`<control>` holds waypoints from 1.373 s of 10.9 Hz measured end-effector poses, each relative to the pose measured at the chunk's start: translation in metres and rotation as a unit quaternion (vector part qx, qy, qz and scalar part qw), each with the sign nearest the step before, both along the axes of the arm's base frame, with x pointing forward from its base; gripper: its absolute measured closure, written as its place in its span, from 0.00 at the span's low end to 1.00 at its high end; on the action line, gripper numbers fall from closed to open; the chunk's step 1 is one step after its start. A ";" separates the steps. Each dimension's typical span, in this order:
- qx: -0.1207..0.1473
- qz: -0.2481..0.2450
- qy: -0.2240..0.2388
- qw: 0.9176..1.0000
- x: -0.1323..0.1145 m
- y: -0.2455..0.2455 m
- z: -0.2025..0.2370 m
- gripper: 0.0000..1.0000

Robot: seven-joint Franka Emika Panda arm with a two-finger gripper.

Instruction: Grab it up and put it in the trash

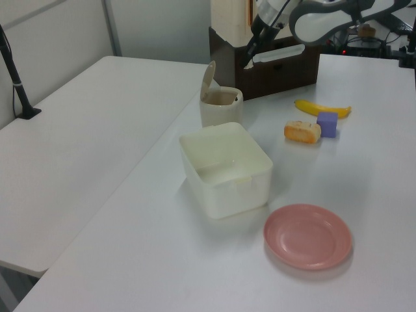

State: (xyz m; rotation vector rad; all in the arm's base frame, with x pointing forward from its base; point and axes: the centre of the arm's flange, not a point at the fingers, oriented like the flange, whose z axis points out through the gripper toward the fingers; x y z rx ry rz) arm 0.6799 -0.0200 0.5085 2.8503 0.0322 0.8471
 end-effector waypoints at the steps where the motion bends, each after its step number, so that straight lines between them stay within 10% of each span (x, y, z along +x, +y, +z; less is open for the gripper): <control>1: 0.009 -0.016 -0.003 1.000 0.004 0.002 -0.010 0.61; 5: 0.059 -0.086 -0.019 0.994 0.008 0.015 -0.017 0.01; 8: 0.073 -0.104 -0.023 0.992 0.008 0.019 -0.015 0.00; 12: 0.007 -0.075 0.075 0.994 -0.003 -0.009 -0.037 0.00; 15: 0.037 -0.109 0.098 0.989 -0.015 -0.060 -0.030 0.00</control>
